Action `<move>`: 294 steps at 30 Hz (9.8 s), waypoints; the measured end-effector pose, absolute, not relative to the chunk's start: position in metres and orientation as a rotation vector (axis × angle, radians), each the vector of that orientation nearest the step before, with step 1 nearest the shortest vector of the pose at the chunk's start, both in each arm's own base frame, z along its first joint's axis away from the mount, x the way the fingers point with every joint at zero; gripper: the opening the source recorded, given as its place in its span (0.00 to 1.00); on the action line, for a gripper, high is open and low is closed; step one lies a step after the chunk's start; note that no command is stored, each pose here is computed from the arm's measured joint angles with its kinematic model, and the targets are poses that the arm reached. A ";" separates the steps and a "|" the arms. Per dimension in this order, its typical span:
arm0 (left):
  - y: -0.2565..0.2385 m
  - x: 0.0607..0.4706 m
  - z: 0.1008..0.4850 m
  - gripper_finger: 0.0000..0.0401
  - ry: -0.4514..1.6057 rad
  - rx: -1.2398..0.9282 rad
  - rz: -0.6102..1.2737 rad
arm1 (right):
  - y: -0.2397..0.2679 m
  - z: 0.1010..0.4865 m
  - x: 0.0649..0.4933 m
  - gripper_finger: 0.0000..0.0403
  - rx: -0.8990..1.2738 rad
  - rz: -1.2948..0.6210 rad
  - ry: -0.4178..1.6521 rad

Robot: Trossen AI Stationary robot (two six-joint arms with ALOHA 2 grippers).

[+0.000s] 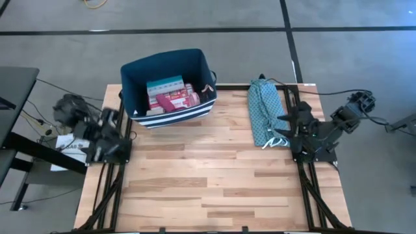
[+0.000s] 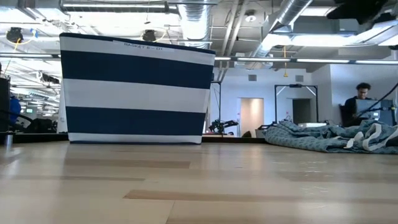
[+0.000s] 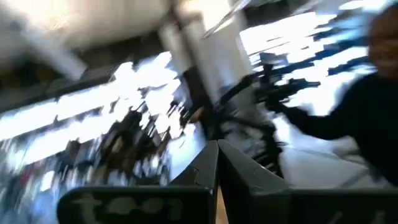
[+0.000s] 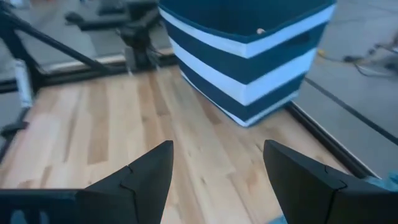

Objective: Pick & place medical supplies in basket/bin
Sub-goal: Return to Home Position

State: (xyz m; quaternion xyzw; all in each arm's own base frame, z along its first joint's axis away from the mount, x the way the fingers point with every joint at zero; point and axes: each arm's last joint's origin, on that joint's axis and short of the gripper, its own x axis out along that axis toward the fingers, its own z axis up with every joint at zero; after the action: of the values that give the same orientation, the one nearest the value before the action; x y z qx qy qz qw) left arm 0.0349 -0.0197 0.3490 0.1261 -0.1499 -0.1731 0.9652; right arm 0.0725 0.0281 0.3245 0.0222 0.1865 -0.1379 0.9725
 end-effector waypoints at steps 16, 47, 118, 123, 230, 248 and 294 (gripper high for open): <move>-0.029 0.045 0.287 0.00 -0.465 0.175 -0.276 | 0.006 0.276 0.038 0.61 0.018 -0.072 -0.029; -0.032 0.085 0.200 0.00 -0.339 0.089 -0.060 | 0.024 0.257 0.053 0.61 -0.241 0.063 -0.121; -0.019 0.098 0.179 0.00 -0.120 -0.083 -0.223 | 0.013 0.166 0.100 0.61 0.112 -0.158 -0.003; -0.017 0.099 0.170 0.00 -0.028 -0.136 -0.122 | 0.013 0.165 0.101 0.61 0.109 -0.155 0.009; -0.015 0.100 0.165 0.00 0.019 0.000 -0.069 | 0.013 0.164 0.101 0.61 0.108 -0.155 0.010; -0.015 0.100 0.165 0.00 0.019 0.002 -0.069 | 0.013 0.164 0.101 0.61 0.108 -0.155 0.010; -0.015 0.100 0.165 0.00 0.019 -0.007 -0.069 | 0.013 0.164 0.101 0.61 0.108 -0.155 0.010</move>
State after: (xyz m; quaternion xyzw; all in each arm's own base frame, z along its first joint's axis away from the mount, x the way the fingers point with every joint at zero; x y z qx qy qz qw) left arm 0.1003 -0.0153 0.1655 -0.0034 0.0096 -0.0343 0.9994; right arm 0.1006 0.0132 0.1643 0.0538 0.0051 -0.0772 0.9955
